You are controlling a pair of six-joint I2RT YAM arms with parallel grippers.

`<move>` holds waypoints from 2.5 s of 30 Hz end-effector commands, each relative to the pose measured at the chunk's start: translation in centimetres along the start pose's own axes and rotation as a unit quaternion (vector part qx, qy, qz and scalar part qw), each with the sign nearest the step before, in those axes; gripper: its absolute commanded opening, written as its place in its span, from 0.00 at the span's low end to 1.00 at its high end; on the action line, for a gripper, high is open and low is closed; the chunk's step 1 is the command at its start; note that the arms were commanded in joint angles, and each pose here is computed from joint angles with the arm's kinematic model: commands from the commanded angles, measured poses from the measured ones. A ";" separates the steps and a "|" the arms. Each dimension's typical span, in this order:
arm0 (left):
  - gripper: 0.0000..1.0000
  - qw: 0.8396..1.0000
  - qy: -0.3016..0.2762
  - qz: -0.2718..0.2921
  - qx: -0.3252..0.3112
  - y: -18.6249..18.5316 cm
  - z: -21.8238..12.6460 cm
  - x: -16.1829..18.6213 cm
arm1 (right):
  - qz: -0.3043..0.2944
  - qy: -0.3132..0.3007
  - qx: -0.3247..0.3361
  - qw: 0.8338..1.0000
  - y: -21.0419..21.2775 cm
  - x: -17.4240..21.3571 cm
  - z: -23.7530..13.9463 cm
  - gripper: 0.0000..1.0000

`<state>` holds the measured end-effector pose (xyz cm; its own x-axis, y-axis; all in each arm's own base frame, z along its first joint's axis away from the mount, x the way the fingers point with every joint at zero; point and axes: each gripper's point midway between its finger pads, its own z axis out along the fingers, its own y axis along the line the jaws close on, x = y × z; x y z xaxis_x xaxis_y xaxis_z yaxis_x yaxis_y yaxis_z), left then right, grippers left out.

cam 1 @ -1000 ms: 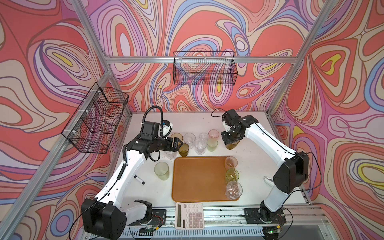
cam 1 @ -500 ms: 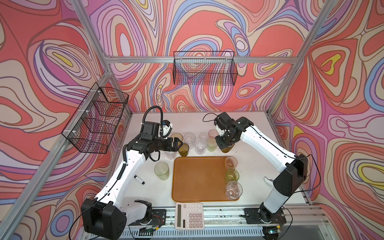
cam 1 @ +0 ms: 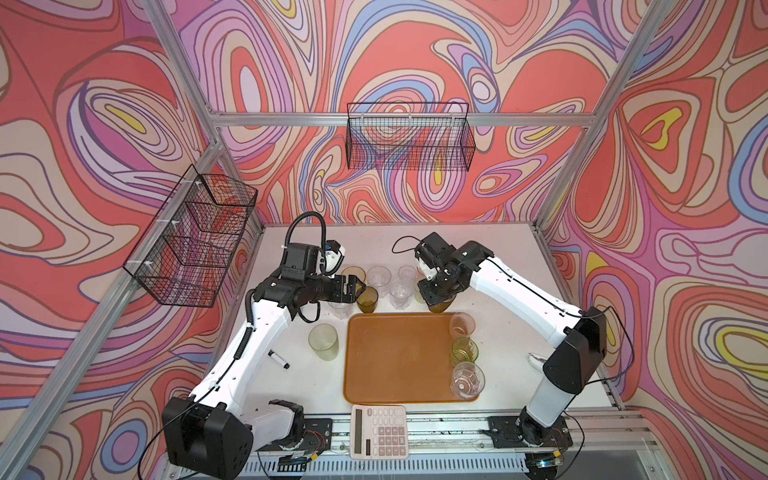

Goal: Place the glasses into the tray
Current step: 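Lift the olive cup with the right gripper toward the tray, then lower the olive cup onto the tray beside the pink cup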

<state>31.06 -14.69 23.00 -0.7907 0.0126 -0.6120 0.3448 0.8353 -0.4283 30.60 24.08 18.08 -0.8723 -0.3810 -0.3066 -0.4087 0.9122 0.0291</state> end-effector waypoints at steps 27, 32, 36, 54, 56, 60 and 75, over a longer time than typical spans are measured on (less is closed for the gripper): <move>0.88 1.000 0.004 0.009 0.002 -0.3 -0.2 0.1 | 0.016 0.055 -0.007 0.998 0.8 2.8 6.6 0.00; 0.89 1.000 0.005 0.009 0.002 -0.3 -0.2 0.1 | 0.014 0.061 -0.001 0.998 0.6 3.0 7.1 0.00; 0.88 1.000 0.005 0.009 0.002 -0.3 -0.1 0.1 | 0.013 0.063 0.001 0.998 0.6 3.1 7.2 0.00; 0.89 1.000 0.007 0.008 0.004 -0.3 0.0 0.1 | 0.011 0.069 0.006 0.998 0.4 3.4 7.2 0.05; 0.88 1.000 0.005 0.009 0.004 -0.4 -0.1 0.1 | 0.012 0.068 0.006 0.998 0.4 3.4 7.1 0.07; 0.88 1.000 0.006 0.009 0.004 -0.3 -0.1 0.1 | 0.012 0.068 0.003 0.998 0.4 3.5 7.0 0.11; 0.88 1.000 0.005 0.010 0.003 -0.3 -0.1 0.1 | 0.002 0.033 -0.006 0.999 0.7 1.8 5.0 0.20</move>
<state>31.05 -14.70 23.00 -0.7908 0.0127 -0.6119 0.3452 0.8348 -0.4288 29.57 24.28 10.95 -0.9080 -0.3744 -0.1879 -0.3878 0.9209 0.0393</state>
